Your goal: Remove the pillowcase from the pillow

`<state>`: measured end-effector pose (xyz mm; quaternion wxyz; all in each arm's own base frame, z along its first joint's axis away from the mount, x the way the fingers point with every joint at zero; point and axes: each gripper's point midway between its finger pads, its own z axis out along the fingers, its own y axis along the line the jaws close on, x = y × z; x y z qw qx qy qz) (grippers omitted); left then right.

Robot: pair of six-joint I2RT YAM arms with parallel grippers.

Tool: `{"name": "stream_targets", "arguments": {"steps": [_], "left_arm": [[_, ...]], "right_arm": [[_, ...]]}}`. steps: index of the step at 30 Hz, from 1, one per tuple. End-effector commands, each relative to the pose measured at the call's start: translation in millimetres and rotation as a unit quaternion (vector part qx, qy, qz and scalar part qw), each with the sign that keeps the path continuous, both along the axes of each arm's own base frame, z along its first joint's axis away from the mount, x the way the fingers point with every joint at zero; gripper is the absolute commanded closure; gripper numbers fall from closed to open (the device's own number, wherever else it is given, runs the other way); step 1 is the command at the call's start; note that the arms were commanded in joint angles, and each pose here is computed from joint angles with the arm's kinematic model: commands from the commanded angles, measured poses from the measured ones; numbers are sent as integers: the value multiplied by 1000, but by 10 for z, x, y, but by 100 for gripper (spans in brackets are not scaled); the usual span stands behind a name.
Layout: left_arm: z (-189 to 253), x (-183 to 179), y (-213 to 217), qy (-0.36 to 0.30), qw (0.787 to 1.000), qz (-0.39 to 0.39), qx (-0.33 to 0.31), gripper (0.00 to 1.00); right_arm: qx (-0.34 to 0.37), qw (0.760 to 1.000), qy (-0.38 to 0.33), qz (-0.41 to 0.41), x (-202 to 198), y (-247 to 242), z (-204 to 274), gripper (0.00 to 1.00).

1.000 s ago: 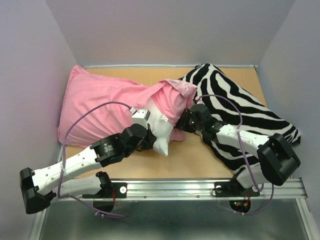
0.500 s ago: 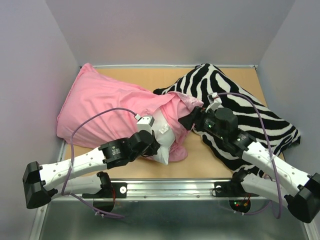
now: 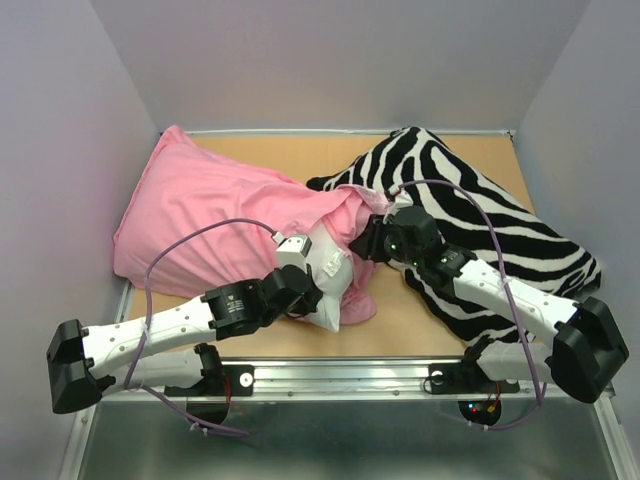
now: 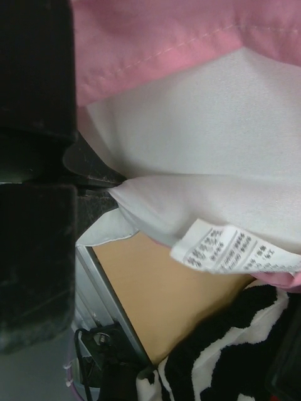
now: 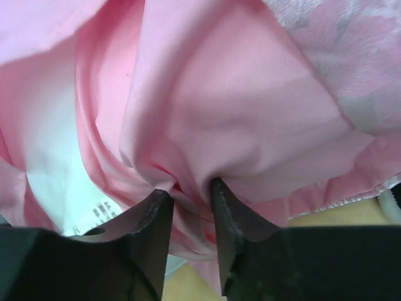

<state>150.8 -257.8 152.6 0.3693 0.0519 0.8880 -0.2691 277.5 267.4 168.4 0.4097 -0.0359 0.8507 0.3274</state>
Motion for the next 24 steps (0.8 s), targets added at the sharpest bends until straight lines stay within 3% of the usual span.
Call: {"name": "stream_targets", "arguments": {"steps": [1,4,8,14,24], "left_arm": [[-17,-173,-97,22,999,-26,-24,100],[-15,-257,-67,29,999,-35,-21,100],[3,-389,23,43,998,-45,-21,100],[-77,-647,211,81,995,-63,-17,100],[153,-829,504,88,993,-69,-37,100]], "right_arm": [[9,998,-50,-41,237,-5,427,76],[-43,991,-54,-111,429,-241,440,92],[-95,975,-58,-190,725,-587,494,98],[-97,952,-33,-289,1182,-1219,430,100],[-82,950,4,-302,1460,-1440,198,99]]}}
